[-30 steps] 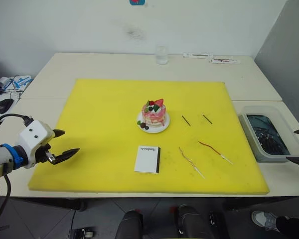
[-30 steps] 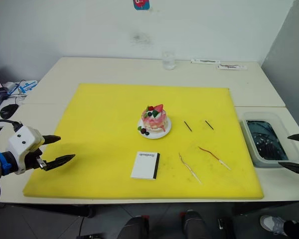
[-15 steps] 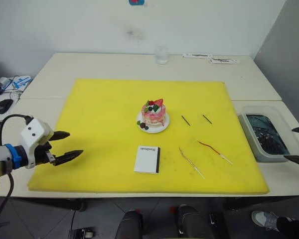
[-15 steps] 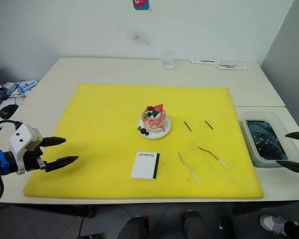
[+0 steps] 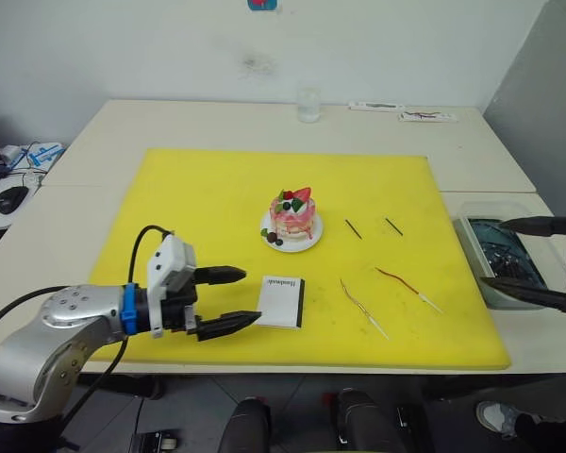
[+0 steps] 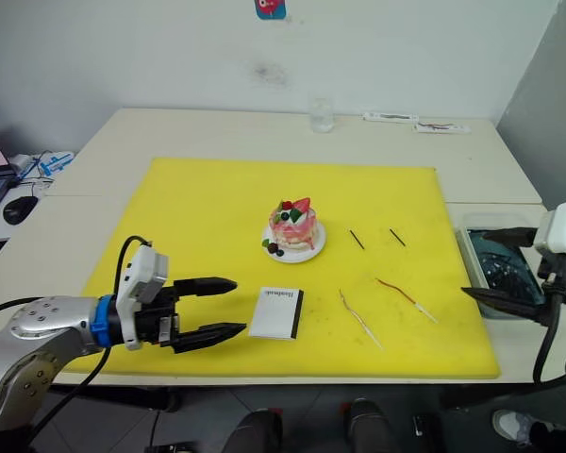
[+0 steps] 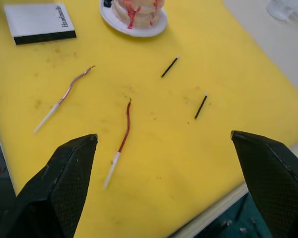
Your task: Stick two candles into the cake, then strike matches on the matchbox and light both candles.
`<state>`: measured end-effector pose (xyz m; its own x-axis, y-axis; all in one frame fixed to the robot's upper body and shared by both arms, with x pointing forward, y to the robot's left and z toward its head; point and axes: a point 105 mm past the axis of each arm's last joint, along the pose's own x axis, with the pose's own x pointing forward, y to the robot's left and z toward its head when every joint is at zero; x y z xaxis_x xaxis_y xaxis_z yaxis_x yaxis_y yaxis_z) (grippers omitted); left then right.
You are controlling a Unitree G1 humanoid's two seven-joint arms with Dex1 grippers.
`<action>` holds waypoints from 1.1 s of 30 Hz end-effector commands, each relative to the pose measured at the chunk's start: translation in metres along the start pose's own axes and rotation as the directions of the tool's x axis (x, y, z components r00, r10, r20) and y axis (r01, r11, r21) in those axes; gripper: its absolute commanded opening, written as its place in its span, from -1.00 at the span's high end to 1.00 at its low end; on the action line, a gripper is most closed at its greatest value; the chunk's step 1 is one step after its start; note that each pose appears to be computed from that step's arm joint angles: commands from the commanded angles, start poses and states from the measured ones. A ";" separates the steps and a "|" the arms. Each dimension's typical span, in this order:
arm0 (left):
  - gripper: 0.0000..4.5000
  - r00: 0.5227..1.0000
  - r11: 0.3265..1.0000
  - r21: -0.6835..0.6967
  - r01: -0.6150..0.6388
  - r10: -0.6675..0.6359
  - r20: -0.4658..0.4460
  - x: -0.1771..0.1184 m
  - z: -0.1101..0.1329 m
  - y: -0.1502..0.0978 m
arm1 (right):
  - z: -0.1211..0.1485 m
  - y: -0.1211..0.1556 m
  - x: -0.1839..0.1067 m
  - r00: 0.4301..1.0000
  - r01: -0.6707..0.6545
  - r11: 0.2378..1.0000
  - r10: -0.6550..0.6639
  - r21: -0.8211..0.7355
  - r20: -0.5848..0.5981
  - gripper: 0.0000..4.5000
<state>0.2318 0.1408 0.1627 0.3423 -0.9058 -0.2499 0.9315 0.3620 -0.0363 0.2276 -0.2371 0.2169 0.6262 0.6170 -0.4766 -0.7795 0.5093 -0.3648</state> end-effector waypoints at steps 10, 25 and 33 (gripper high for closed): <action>-0.97 0.987 0.979 0.132 0.153 -0.157 0.021 0.039 0.017 -0.022 | -0.048 0.038 0.047 0.996 0.031 0.986 -0.017 0.166 -0.086 -1.00; -0.97 0.984 0.976 0.142 0.168 -0.174 0.033 0.047 0.020 -0.026 | -0.071 0.022 0.068 0.991 0.070 0.977 -0.044 0.203 -0.130 -1.00; -1.00 0.986 0.977 0.151 0.153 -0.160 0.035 0.048 0.018 -0.023 | -0.089 0.034 0.074 0.978 0.067 0.966 -0.014 0.250 -0.207 -0.45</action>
<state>0.2302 0.0878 0.1631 0.2021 -0.9521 -0.2296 0.9793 0.1987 0.0382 0.2460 -0.2257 0.0973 0.6087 0.4921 -0.6223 -0.7173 0.6765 -0.1667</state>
